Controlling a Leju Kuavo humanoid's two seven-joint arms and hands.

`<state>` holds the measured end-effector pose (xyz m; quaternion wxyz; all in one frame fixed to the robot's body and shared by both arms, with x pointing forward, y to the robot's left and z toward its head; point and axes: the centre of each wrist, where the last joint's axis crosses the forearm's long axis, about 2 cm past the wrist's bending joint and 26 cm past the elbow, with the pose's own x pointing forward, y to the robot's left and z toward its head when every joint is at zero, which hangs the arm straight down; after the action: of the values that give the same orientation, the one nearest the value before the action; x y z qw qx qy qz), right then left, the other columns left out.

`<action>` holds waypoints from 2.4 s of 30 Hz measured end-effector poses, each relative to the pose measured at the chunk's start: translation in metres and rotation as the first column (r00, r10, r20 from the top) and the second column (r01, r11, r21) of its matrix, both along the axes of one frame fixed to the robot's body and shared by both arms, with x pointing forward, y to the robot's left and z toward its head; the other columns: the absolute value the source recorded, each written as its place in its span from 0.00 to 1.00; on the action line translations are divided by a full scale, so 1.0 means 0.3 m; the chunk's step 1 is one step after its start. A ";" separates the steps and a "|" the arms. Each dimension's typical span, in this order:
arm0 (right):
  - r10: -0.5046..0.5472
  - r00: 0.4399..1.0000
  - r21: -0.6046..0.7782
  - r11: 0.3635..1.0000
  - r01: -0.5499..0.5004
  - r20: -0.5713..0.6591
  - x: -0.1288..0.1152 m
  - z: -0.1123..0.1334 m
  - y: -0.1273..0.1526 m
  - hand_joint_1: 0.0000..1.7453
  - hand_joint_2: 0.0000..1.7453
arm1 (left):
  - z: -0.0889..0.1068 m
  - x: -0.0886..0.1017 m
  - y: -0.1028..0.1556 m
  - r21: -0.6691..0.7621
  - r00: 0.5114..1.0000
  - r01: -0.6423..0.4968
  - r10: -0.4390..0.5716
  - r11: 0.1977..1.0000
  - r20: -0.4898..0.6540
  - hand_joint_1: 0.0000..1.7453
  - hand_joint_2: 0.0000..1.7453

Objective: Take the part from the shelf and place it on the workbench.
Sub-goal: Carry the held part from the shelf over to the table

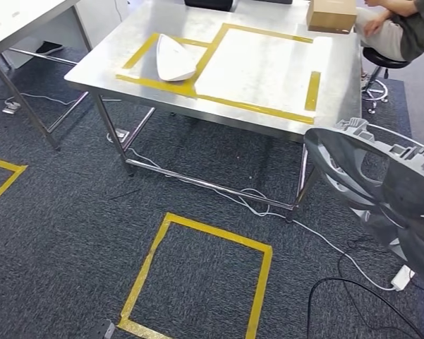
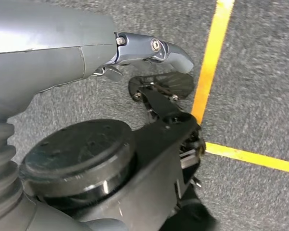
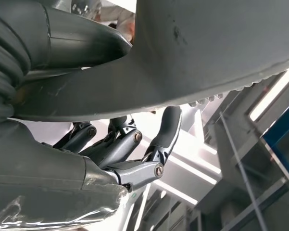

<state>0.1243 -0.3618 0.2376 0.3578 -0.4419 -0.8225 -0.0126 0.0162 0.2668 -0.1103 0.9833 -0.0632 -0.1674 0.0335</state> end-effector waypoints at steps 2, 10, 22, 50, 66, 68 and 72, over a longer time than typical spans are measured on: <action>0.000 1.000 0.000 1.000 0.000 -0.001 0.000 0.000 0.000 1.00 1.00 | 0.000 0.002 -0.002 -0.001 1.000 0.000 0.000 1.000 0.002 0.00 1.00; -0.057 0.998 0.040 0.998 0.057 0.011 -0.008 0.005 -0.007 1.00 1.00 | 0.002 0.008 0.000 0.004 1.000 0.000 0.000 1.000 -0.005 0.00 1.00; -0.029 0.999 0.182 0.983 0.026 0.017 -0.022 0.003 -0.026 1.00 1.00 | 0.004 0.012 0.004 0.015 1.000 -0.001 0.001 1.000 -0.003 0.00 1.00; 0.008 0.993 0.428 0.903 0.044 -0.121 0.005 -0.038 -0.061 1.00 1.00 | 0.004 -0.019 0.044 0.086 0.999 0.001 0.003 0.996 -0.046 0.00 1.00; 0.172 0.944 0.338 0.938 -0.071 -0.281 0.100 -0.032 -0.031 1.00 1.00 | 0.006 0.003 0.043 0.077 1.000 -0.022 0.023 0.997 -0.017 0.00 1.00; 0.176 0.943 0.335 0.939 -0.075 -0.283 0.108 -0.032 -0.030 1.00 1.00 | 0.006 0.003 0.043 0.077 1.000 -0.023 0.025 0.997 -0.016 0.00 1.00; 0.178 0.943 0.330 0.941 -0.078 -0.283 0.117 -0.028 -0.027 1.00 1.00 | 0.007 0.013 0.046 0.085 1.000 -0.024 0.025 0.996 -0.010 0.00 1.00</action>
<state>0.1593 -0.3698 0.2291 0.5476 -0.3207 -0.7712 -0.0506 0.0201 0.2806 -0.1083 0.9855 -0.0189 -0.1638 0.0387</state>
